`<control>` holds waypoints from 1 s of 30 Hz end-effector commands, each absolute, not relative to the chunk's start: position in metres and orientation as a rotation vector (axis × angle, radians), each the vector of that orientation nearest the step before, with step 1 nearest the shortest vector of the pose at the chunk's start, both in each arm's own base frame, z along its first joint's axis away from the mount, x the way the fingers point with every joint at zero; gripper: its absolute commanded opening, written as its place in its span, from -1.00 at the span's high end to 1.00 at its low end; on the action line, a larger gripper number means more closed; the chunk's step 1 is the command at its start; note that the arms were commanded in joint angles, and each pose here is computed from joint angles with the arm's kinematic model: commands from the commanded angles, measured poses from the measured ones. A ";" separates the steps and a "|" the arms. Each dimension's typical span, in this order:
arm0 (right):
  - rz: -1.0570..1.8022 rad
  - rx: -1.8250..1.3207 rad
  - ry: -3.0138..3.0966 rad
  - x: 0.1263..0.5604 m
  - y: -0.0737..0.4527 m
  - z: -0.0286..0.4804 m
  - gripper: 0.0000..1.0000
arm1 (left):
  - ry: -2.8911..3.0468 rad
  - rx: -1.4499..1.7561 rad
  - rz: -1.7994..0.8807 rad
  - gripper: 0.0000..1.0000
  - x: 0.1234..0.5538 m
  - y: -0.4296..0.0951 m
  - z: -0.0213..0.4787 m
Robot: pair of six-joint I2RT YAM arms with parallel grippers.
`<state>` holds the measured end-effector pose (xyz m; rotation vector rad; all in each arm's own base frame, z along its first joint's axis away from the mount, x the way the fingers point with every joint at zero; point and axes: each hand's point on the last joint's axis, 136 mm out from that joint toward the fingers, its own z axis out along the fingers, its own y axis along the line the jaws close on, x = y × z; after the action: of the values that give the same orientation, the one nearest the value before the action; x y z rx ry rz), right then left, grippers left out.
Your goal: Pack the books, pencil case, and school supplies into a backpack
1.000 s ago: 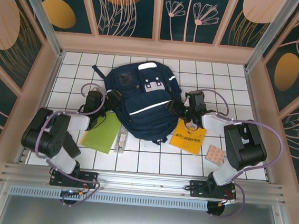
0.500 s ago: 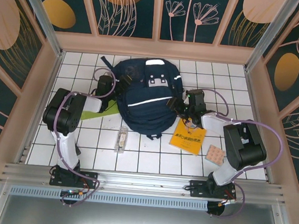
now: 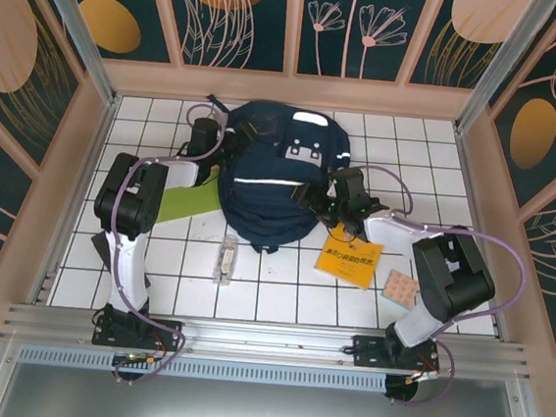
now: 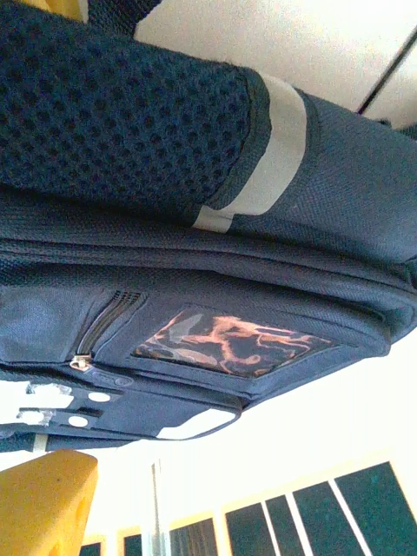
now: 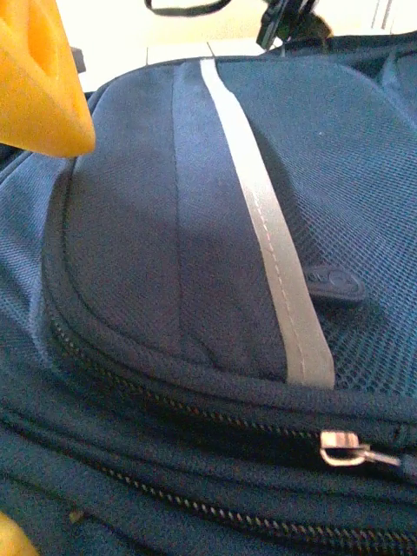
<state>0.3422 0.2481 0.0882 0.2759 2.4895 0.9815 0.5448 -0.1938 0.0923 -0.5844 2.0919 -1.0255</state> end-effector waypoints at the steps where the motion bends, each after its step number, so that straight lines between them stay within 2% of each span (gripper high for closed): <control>1: 0.805 0.187 2.434 0.350 0.227 0.124 -0.67 | 2.146 -0.395 -1.095 -0.98 0.547 -0.234 0.104; 7: 0.596 0.226 2.347 0.379 0.165 0.153 -0.74 | 2.227 -0.303 -0.841 -0.97 0.551 -0.214 0.111; 13: 0.515 0.287 2.324 0.419 0.129 0.149 -0.74 | 2.255 -0.315 -0.640 -0.98 0.509 -0.178 0.122; 18: 0.329 0.285 2.325 0.461 0.101 0.130 -0.75 | 2.287 -0.385 -0.872 -0.98 0.451 -0.191 0.115; 21: 0.338 0.321 2.340 0.490 0.087 0.113 -0.72 | 2.321 -0.459 -0.974 -0.98 0.422 -0.198 0.098; 23: 0.381 0.334 2.362 0.505 0.087 0.101 -0.68 | 2.305 -0.468 -1.016 -0.98 0.409 -0.205 0.105; 27: 0.506 0.314 2.401 0.529 0.105 0.079 -0.52 | 2.313 -0.472 -1.062 -0.98 0.393 -0.226 0.101; 30: 0.616 0.319 2.433 0.528 0.120 0.064 -0.27 | 2.305 -0.506 -1.103 -0.98 0.394 -0.237 0.095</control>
<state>0.5237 0.0951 0.0568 0.3782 2.4401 0.4676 0.3838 -0.2239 0.0774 -0.4721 2.3941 -0.9975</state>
